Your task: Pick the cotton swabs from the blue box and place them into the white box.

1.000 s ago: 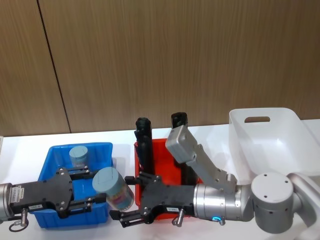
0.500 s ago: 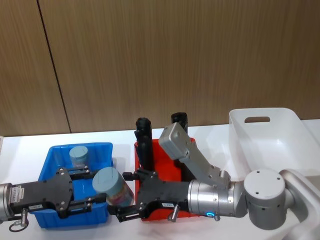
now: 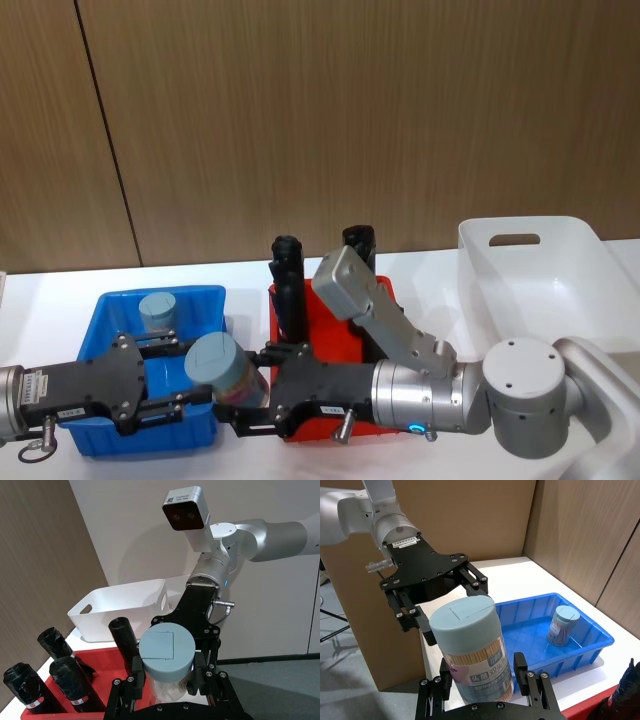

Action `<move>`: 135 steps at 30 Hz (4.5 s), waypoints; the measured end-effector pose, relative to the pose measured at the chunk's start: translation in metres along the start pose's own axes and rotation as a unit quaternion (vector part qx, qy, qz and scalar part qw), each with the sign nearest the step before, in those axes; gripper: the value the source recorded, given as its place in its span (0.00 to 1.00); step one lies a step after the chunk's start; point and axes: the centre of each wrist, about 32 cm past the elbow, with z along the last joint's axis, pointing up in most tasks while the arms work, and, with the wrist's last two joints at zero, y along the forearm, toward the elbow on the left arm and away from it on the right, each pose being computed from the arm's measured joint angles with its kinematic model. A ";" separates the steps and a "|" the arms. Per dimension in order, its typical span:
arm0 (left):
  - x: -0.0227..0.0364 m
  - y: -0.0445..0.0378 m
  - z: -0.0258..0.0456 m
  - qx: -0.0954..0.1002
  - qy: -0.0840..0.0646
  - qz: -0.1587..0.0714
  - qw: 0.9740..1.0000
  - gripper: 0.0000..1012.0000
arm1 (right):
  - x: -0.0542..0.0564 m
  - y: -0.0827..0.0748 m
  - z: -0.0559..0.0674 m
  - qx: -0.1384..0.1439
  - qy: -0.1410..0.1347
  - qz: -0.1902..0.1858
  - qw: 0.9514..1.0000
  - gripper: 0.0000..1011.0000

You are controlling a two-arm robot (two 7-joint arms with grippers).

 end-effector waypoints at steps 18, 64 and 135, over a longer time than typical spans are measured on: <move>0.0000 -0.0001 -0.0001 0.000 0.000 -0.001 1.000 0.99 | 0.002 -0.006 -0.001 0.002 0.003 -0.012 1.000 0.65; 0.0000 -0.0001 -0.0001 0.000 0.000 -0.001 1.000 0.99 | 0.078 -0.155 -0.007 0.038 0.008 -0.272 0.962 0.65; -0.0041 -0.0103 -0.0008 0.004 0.001 0.020 1.000 0.99 | 0.113 -0.178 -0.067 -0.053 0.020 -0.377 0.925 0.99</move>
